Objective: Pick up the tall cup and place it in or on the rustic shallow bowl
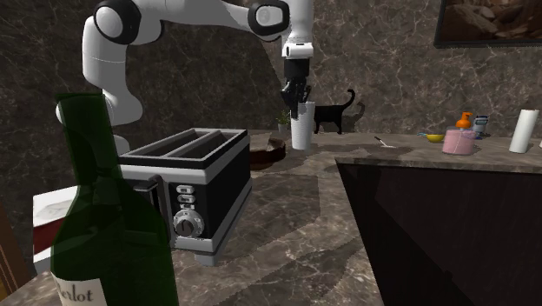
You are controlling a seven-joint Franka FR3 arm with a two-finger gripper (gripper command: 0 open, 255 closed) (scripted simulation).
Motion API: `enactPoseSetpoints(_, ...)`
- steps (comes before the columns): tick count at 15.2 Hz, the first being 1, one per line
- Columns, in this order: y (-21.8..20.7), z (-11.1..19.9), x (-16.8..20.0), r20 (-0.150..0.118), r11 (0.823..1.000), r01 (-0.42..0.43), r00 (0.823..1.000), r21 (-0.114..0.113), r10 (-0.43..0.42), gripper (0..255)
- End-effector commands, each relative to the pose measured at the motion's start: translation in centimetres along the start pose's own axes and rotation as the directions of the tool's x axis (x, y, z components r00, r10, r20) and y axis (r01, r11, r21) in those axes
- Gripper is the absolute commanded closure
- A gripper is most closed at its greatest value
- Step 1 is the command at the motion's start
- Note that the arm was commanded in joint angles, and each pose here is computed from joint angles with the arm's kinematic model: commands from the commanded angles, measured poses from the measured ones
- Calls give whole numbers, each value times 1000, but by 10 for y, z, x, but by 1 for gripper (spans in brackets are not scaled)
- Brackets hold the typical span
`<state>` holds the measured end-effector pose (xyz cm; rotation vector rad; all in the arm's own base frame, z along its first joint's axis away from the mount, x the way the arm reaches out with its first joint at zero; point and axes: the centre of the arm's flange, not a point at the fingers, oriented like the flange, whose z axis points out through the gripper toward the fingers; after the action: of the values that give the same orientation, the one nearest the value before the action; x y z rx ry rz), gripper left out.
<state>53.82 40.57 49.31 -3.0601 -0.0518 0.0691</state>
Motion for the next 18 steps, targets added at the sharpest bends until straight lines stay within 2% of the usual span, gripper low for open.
enactPoseSetpoints(1,-1,-12,0,0,1000,0,1000,0,0,255)
enactPoseSetpoints(9,-4,-51,-2,0,1000,0,1000,0,0,255)
enactPoseSetpoints(18,-17,-74,-118,0,1000,0,1000,0,0,255)
